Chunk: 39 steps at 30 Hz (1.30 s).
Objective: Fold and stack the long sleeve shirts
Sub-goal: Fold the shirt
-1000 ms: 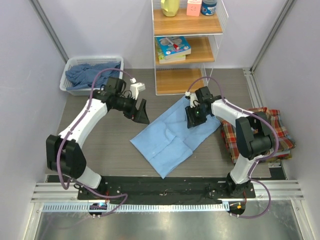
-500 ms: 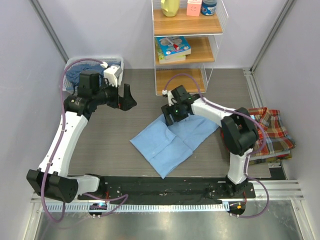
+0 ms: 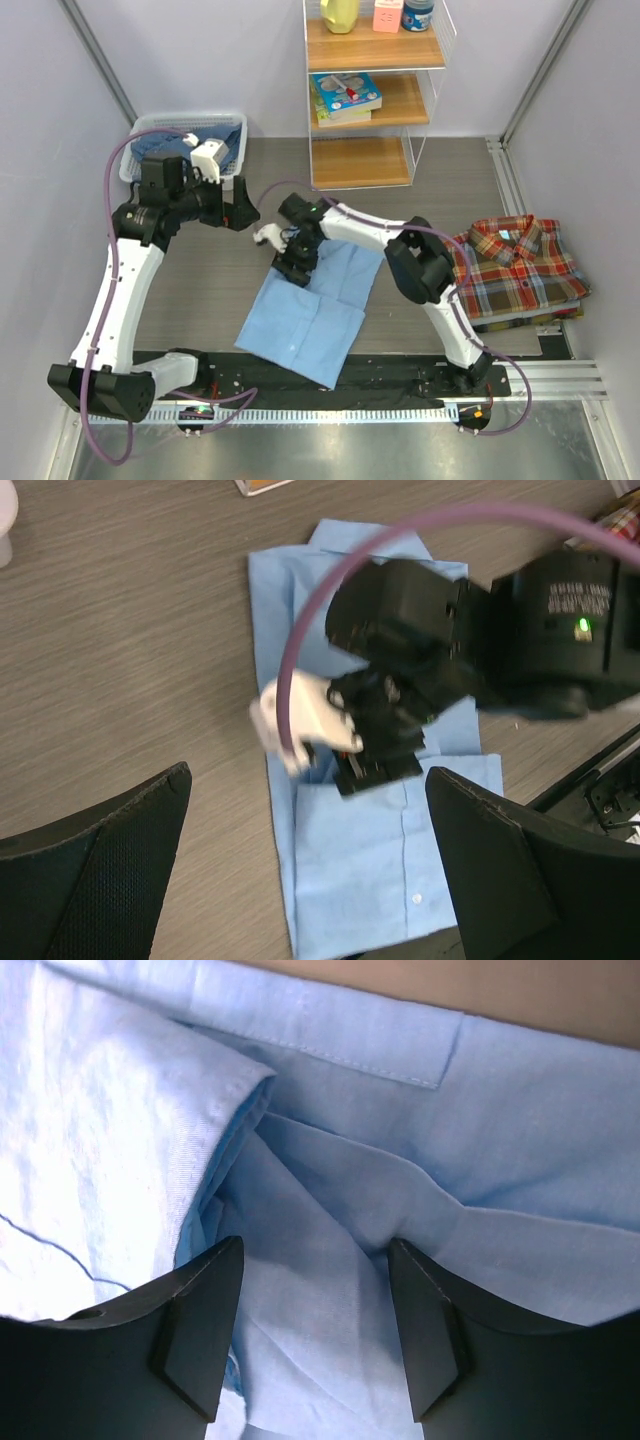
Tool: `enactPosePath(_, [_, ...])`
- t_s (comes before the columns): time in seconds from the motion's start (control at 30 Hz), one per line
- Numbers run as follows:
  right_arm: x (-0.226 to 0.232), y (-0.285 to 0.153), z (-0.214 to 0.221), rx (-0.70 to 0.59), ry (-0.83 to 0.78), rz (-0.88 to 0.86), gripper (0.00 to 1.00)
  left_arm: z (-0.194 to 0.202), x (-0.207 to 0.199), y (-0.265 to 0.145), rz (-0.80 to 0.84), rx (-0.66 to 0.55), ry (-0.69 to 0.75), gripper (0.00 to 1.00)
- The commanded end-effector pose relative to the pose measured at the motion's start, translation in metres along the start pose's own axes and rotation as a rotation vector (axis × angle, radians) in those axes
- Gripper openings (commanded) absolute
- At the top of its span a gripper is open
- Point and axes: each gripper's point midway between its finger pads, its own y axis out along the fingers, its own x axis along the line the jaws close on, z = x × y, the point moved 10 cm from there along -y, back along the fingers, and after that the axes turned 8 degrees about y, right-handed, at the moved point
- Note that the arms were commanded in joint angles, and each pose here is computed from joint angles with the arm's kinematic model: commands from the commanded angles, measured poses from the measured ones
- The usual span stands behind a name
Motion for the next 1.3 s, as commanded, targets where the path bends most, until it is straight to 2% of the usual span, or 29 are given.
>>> enactPosePath(0.0, [0.016, 0.012, 0.009, 0.217, -0.284, -0.089, 0.64, 0.014, 0.007, 0.002, -0.033, 0.035, -0.042, 1.00])
enactPosePath(0.07, [0.003, 0.000, 0.001, 0.220, -0.347, 0.003, 0.63, 0.025, 0.015, 0.008, -0.038, 0.051, -0.080, 1.00])
enactPosePath(0.2, [-0.018, -0.054, -0.029, 0.071, -0.380, 0.099, 0.64, 0.042, 0.027, 0.019, 0.006, 0.061, -0.161, 1.00])
enactPosePath(0.27, [-0.024, -0.079, -0.032, 0.013, -0.360, 0.124, 0.66, 0.048, 0.032, 0.025, 0.014, 0.062, -0.136, 0.99])
enactPosePath(0.33, [-0.018, -0.106, -0.033, -0.070, -0.304, 0.108, 0.66, 0.062, 0.034, 0.034, 0.043, 0.070, -0.112, 0.95])
enactPosePath(0.4, [-0.020, -0.117, -0.019, -0.102, -0.213, 0.056, 0.65, 0.073, 0.027, 0.041, 0.170, 0.092, -0.097, 0.86])
enactPosePath(0.43, [-0.012, -0.128, -0.014, -0.127, -0.146, 0.049, 0.64, 0.079, 0.029, 0.050, 0.213, 0.129, -0.029, 0.83])
enactPosePath(0.53, [-0.008, -0.125, 0.019, -0.109, 0.032, -0.012, 0.58, 0.094, 0.016, 0.070, 0.313, 0.293, 0.097, 0.75])
enactPosePath(0.57, [-0.009, -0.112, 0.040, -0.068, 0.109, -0.034, 0.56, 0.098, 0.014, 0.076, 0.329, 0.333, 0.113, 0.73])
enactPosePath(0.67, [-0.009, -0.092, 0.069, -0.033, 0.220, -0.026, 0.52, 0.112, 0.003, 0.098, 0.369, 0.459, 0.177, 0.71])
enactPosePath(0.73, [-0.017, -0.082, 0.075, -0.037, 0.235, 0.023, 0.50, 0.119, 0.002, 0.109, 0.368, 0.507, 0.199, 0.68])
enactPosePath(0.87, [-0.049, -0.054, 0.087, -0.002, 0.279, 0.117, 0.44, 0.132, 0.009, 0.125, 0.346, 0.559, 0.173, 0.62])
enactPosePath(1.07, [-0.099, -0.055, 0.073, -0.042, 0.296, 0.219, 0.38, 0.144, 0.007, 0.137, 0.385, 0.580, 0.090, 0.55])
enactPosePath(1.2, [-0.101, -0.074, 0.049, -0.109, 0.279, 0.195, 0.40, 0.144, 0.006, 0.141, 0.399, 0.555, 0.037, 0.54])
enactPosePath(1.27, [-0.088, -0.096, 0.039, -0.157, 0.277, 0.165, 0.47, 0.143, 0.005, 0.140, 0.417, 0.535, -0.005, 0.54])
